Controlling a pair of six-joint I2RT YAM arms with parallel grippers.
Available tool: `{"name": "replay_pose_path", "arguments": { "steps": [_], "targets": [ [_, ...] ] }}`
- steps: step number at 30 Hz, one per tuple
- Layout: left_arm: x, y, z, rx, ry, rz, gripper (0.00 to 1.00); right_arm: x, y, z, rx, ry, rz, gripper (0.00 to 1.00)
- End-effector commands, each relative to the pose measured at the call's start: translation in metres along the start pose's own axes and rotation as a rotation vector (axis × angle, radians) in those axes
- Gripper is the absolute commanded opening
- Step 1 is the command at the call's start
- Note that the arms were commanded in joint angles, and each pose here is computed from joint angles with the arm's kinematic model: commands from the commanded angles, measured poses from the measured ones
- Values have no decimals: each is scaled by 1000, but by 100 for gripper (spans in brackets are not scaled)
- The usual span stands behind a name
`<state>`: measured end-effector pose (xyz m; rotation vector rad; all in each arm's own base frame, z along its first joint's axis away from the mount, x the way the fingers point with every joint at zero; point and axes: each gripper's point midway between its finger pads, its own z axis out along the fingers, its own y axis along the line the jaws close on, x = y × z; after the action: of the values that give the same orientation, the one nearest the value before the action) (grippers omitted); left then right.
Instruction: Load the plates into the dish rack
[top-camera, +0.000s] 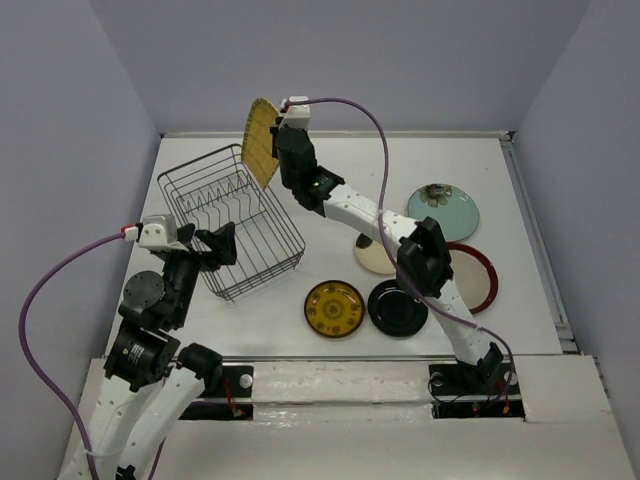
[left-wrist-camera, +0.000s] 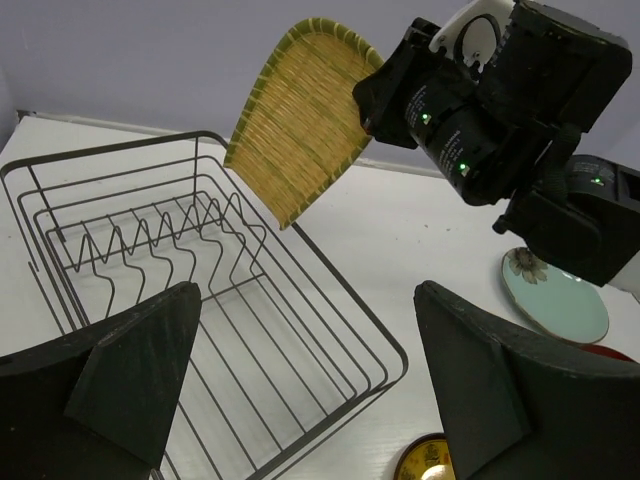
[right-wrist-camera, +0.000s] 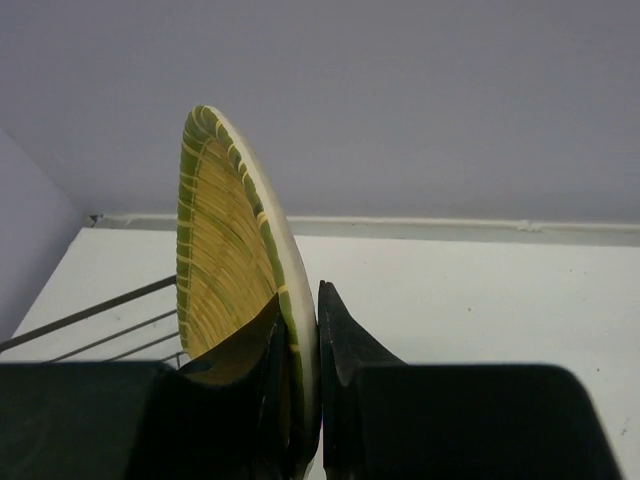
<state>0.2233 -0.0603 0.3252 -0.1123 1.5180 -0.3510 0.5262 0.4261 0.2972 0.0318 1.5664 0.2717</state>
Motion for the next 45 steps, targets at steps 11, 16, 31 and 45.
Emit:
{"name": "replay_pose_path", "arguments": {
  "steps": [11, 16, 31, 45],
  "targets": [
    [-16, -5, 0, 23, -63, -23, 99, -73, 41, -24, 39, -277, 48, 7],
    [-17, -5, -1, 21, -68, -26, 99, -67, 47, -30, 54, -277, 10, 7],
    [-18, -4, -2, 15, -75, -26, 99, -36, 47, -28, 78, -249, -36, 7],
    [-18, -3, -3, 13, -78, -26, 99, -45, 65, -36, 58, -295, -110, 7]
  ]
}}
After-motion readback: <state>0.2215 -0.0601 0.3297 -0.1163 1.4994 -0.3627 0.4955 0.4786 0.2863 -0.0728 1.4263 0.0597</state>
